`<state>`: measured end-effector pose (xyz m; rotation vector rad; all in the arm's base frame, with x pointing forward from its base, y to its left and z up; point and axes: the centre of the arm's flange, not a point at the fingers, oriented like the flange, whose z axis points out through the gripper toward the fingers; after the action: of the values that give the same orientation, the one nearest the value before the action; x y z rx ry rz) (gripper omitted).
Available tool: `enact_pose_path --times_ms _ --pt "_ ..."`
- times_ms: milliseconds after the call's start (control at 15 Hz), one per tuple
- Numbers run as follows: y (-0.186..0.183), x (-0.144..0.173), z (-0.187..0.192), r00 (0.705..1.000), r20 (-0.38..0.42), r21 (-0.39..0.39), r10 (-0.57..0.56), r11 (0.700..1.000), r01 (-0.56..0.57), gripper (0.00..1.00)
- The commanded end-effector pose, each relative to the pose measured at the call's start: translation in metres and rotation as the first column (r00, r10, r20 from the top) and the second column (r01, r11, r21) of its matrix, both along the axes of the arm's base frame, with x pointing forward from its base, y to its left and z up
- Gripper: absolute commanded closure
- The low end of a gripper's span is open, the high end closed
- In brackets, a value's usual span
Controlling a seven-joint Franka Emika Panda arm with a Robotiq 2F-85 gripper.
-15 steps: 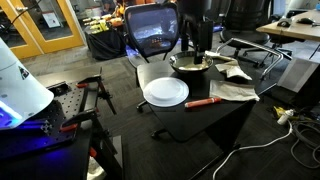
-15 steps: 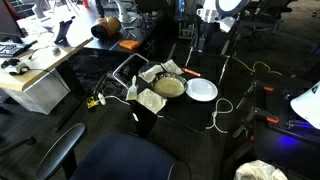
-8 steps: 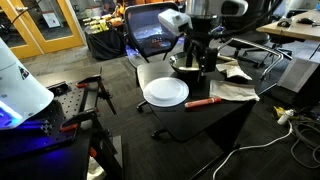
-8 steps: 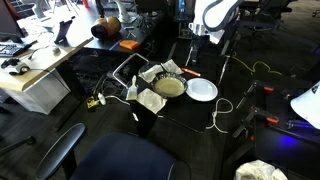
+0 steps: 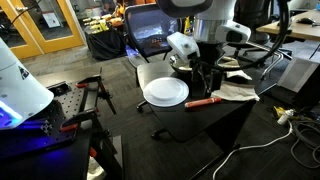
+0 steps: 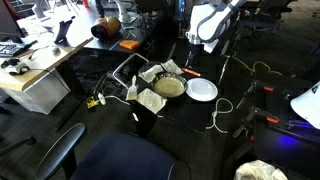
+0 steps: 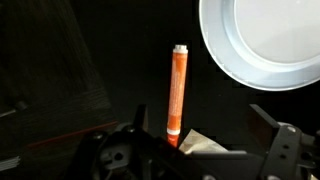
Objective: Pick the marker and put it in the bowl
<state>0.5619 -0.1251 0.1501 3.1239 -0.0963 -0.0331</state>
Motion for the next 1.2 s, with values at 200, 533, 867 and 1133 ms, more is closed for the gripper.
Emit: enact_pose_path --times_ms 200,533,867,1133 --pt "-0.013 0.017 -0.027 1.000 0.015 -0.003 -0.004 1.000 0.004 0.00" --pt "-0.019 0.021 -0.040 1.000 0.002 -0.001 -0.013 1.000 0.013 0.00" --pt "-0.024 0.021 -0.049 1.000 -0.008 0.001 -0.018 1.000 0.018 0.26" --pt "-0.026 0.022 -0.052 1.000 -0.010 0.002 -0.022 1.000 0.022 0.57"
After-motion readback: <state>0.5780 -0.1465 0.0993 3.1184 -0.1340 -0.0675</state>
